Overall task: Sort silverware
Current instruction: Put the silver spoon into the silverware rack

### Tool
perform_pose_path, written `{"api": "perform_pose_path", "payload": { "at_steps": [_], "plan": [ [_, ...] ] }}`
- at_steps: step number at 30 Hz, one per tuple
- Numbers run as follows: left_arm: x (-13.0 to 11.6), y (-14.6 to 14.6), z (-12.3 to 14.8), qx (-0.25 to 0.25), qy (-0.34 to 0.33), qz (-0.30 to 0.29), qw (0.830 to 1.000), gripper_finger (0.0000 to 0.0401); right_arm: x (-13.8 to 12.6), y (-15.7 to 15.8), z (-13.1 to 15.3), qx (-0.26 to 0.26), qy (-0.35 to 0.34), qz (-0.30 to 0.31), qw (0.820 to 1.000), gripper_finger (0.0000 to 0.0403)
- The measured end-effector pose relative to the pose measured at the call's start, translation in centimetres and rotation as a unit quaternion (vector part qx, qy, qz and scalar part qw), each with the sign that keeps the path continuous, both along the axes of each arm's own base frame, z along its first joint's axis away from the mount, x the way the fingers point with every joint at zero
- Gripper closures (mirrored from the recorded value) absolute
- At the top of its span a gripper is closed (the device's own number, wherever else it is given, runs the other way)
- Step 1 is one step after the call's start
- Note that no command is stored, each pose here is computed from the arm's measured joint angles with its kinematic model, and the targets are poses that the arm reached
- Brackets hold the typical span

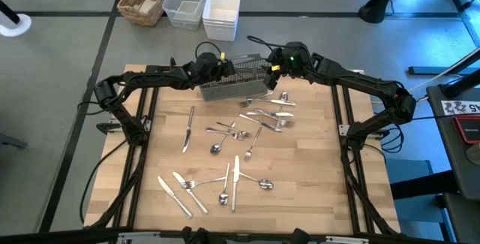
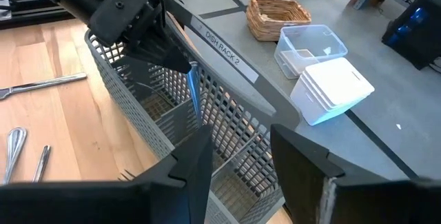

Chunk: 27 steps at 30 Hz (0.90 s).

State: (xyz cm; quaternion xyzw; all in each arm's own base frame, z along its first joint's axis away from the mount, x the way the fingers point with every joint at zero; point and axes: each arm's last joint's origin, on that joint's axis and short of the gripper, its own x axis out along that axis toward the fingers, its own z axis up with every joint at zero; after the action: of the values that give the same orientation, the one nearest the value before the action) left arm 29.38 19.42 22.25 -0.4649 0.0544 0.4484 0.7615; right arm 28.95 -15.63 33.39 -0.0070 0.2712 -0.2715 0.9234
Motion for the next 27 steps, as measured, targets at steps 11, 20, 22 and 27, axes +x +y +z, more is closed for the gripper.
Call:
{"api": "perform_pose_path", "payload": {
  "at_steps": [11, 20, 22, 27],
  "plan": [
    [0.0, 0.0, 0.1, 0.001, -0.004, 0.001, 1.000, 0.0294, 0.6, -1.7, -1.9, -0.003, 0.037, -0.037, 0.999, 0.0256],
    [0.1, 0.0, 0.1, 0.000, -0.008, 0.002, 1.000, 0.0294, -2.2, -7.1, -5.2, 0.068, 0.096, -0.144, 0.983, 0.0256],
    [0.1, 0.0, 0.1, -0.002, -0.011, 0.005, 1.000, 0.0294, -3.0, -8.2, -5.4, 0.074, 0.088, -0.162, 0.980, 0.0256],
    [0.1, 0.1, 0.3, -0.002, -0.024, 0.008, 1.000, 0.0294, -3.3, -10.2, -7.5, 0.115, 0.094, -0.158, 0.976, 0.0256]
  ]
}}
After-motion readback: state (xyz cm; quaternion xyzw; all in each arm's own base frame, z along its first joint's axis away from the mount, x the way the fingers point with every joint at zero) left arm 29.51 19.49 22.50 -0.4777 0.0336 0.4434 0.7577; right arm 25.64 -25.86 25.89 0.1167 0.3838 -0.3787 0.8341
